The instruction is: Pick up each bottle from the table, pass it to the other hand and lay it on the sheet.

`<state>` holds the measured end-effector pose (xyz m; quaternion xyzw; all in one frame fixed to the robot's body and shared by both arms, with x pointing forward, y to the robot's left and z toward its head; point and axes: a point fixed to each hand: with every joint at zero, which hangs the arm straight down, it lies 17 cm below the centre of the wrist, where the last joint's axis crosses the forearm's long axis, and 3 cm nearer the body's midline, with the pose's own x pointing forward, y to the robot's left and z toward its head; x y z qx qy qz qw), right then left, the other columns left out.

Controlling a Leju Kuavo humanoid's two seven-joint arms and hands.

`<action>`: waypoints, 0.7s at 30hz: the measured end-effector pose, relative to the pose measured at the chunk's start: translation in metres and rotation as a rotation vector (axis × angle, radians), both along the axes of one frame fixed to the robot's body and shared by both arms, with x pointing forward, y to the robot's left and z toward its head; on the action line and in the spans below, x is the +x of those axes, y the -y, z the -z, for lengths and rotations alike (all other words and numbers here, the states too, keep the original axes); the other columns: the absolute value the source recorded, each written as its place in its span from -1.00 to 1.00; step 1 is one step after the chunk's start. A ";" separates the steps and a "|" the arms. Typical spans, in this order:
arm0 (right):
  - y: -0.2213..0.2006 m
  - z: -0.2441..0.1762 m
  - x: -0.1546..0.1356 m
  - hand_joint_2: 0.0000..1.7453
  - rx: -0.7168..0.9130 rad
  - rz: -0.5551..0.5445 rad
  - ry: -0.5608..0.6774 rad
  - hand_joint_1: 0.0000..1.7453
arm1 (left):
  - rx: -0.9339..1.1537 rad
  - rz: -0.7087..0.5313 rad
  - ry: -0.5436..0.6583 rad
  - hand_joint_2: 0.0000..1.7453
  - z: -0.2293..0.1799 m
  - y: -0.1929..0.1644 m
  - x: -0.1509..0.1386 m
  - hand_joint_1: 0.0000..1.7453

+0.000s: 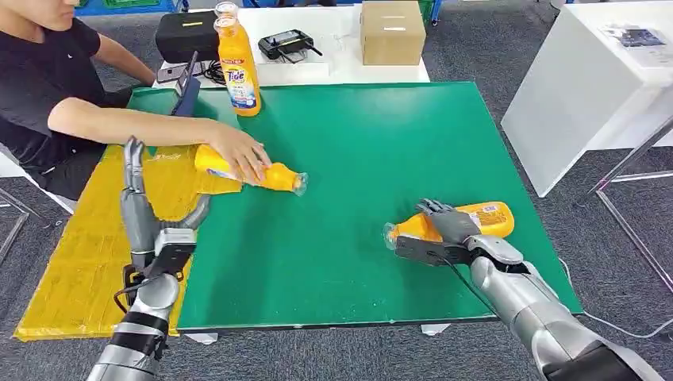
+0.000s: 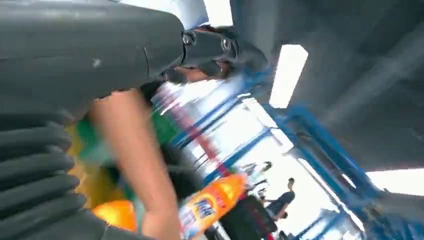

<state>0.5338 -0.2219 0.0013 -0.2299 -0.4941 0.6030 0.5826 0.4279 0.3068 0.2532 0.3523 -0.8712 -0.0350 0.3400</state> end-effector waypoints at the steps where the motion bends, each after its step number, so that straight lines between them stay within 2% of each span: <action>1: 0.004 0.001 0.001 1.00 -0.022 0.011 0.008 -1.00 | -0.008 0.021 -0.002 1.00 0.000 0.003 -0.002 -1.00; 7: 0.019 -0.002 0.009 1.00 -0.117 0.053 0.059 -1.00 | 0.014 0.054 0.023 1.00 -0.010 0.024 -0.013 -1.00; 21: 0.057 -0.007 0.018 1.00 -0.188 0.084 0.037 -1.00 | -0.032 0.069 0.017 1.00 -0.007 0.021 -0.018 -1.00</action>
